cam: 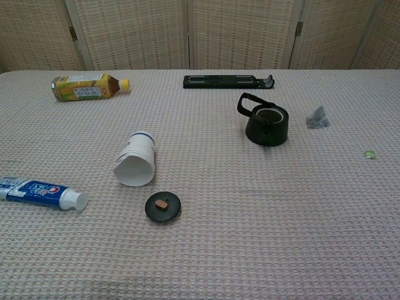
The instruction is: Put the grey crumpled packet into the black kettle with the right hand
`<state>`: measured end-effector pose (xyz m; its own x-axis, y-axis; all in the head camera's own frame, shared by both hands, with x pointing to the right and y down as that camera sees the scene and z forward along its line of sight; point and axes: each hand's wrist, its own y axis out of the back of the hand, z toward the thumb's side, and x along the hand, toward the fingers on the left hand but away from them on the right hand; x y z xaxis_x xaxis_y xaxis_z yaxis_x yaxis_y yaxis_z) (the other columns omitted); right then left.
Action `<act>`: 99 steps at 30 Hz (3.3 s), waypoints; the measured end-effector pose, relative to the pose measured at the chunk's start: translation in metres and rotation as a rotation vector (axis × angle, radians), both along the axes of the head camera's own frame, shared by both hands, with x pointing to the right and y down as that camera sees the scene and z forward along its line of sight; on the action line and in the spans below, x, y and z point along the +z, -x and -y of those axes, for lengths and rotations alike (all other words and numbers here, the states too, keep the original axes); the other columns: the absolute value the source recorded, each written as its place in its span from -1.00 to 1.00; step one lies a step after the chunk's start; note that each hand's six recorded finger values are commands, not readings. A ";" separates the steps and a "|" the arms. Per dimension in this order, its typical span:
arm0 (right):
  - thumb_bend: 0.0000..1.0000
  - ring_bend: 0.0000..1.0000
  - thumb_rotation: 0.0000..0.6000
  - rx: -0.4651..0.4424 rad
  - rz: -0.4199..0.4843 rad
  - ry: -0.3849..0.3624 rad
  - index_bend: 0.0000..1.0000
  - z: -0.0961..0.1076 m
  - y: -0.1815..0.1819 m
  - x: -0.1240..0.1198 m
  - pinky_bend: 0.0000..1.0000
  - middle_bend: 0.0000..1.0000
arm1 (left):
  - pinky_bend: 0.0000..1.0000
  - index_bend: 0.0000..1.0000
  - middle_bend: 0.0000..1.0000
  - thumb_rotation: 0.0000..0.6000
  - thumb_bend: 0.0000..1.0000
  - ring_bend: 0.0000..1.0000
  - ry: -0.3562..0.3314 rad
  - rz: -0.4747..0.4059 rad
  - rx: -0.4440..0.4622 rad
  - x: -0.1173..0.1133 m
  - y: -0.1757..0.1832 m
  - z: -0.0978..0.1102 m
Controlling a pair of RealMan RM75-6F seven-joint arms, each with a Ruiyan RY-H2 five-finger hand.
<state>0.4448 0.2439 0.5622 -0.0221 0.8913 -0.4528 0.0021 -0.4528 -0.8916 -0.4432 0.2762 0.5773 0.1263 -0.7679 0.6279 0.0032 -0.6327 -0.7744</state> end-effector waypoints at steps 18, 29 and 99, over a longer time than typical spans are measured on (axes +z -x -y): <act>-0.48 -1.00 1.00 -0.005 -0.015 0.126 -0.61 0.035 0.010 0.049 -1.00 -1.00 | -0.48 -1.00 -1.00 1.00 -0.85 -0.94 -0.017 -0.001 0.001 -0.002 -0.005 -0.001; -0.47 -1.00 1.00 -0.004 -0.031 0.147 -0.46 0.084 0.048 0.121 -1.00 -1.00 | -0.48 -1.00 -1.00 1.00 -0.85 -0.93 -0.026 -0.032 -0.014 -0.010 0.001 -0.001; -0.31 -1.00 1.00 -0.025 -0.076 0.156 -0.11 0.101 0.084 0.199 -1.00 -1.00 | -0.48 -1.00 -1.00 1.00 -0.85 -0.93 0.005 -0.061 -0.025 -0.013 0.008 0.000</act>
<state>0.3605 0.1431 0.7611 -0.0406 0.8110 -0.5836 -0.0753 -0.5849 -0.8076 -0.4513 0.2765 0.5642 0.1454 -0.7685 0.6231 -0.0602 -0.6355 -0.7698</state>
